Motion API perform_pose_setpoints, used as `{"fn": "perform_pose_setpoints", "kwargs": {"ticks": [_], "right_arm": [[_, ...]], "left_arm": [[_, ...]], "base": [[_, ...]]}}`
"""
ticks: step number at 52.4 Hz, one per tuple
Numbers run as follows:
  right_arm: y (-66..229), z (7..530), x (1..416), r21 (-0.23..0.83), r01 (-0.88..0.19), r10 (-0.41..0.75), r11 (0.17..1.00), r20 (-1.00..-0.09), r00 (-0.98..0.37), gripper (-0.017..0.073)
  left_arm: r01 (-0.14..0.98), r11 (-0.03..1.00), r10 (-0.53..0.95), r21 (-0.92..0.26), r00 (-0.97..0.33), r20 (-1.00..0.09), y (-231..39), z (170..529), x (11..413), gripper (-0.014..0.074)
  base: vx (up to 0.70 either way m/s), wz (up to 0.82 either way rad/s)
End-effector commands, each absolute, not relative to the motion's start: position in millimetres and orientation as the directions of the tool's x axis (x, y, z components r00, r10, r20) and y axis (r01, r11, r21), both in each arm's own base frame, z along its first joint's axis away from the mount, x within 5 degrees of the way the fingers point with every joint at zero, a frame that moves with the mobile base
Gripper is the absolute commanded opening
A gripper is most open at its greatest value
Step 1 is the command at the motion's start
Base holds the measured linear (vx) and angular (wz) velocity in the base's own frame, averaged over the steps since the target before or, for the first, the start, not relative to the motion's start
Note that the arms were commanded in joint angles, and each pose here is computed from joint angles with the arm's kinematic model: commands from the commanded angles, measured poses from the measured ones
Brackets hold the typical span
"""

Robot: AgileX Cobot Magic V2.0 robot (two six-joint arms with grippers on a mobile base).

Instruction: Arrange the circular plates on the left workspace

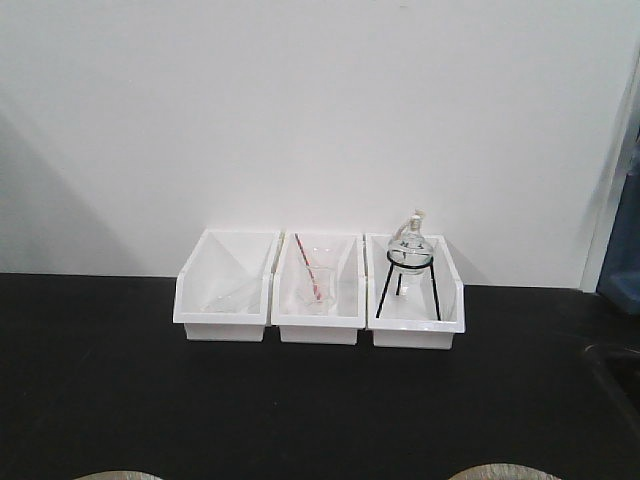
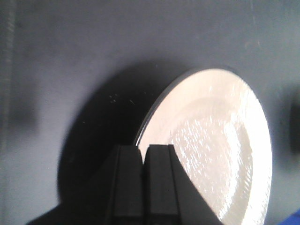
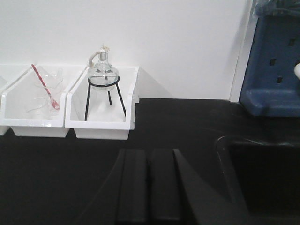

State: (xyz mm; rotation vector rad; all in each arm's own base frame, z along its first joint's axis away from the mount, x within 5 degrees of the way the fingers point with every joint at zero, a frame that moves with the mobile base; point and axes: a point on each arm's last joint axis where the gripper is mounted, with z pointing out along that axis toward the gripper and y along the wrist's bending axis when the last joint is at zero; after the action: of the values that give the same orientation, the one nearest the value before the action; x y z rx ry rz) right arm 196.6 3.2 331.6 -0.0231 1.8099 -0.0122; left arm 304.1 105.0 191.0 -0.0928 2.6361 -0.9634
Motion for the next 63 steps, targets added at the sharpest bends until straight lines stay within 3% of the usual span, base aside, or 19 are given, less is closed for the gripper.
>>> {"fn": "perform_pose_setpoints", "kwargs": {"ticks": [1, 14, 25, 34, 54, 63], "right_arm": [[4.9, 349.5, 203.3, -0.035, -0.031, -0.038, 0.999, -0.993, -0.114, -0.0003], [6.9, 351.7, 209.0, -0.033, -0.049, -0.036, 0.998, -0.997, -0.061, -0.0003], [8.2, 356.3, 209.2, -0.036, -0.061, -0.036, 0.997, -0.999, -0.010, -0.0003], [8.2, 356.6, 209.2, -0.037, -0.062, -0.037, 0.997, -0.999, -0.006, -0.0003], [8.8, 358.7, 209.1, -0.037, -0.067, -0.036, 0.997, -0.999, 0.017, -0.0003], [8.8, 358.6, 209.1, -0.037, -0.067, -0.036, 0.997, -0.999, 0.016, -0.0003]], "left_arm": [[0.095, 0.730, -0.198, -0.676, -0.919, -0.342, 101.7, 206.4, 310.8, -0.0007], [0.080, 0.761, -0.207, -0.644, -0.911, -0.358, 106.5, 198.2, 315.0, 0.0080], [0.118, 0.730, -0.171, -0.673, -0.922, -0.347, 102.9, 197.0, 312.8, 0.0298], [0.140, 0.713, -0.137, -0.687, -0.933, -0.333, 93.8, 196.0, 314.1, 0.0422], [0.172, 0.665, -0.024, -0.727, -0.968, -0.251, 64.4, 177.1, 320.3, 0.0421], [0.206, 0.673, 0.055, -0.710, -0.972, -0.230, 52.0, 172.5, 320.3, 0.0320]], "base": [[0.00, 0.00], [0.00, 0.00], [0.00, 0.00], [0.00, 0.00], [0.00, 0.00], [0.00, 0.00]]}}
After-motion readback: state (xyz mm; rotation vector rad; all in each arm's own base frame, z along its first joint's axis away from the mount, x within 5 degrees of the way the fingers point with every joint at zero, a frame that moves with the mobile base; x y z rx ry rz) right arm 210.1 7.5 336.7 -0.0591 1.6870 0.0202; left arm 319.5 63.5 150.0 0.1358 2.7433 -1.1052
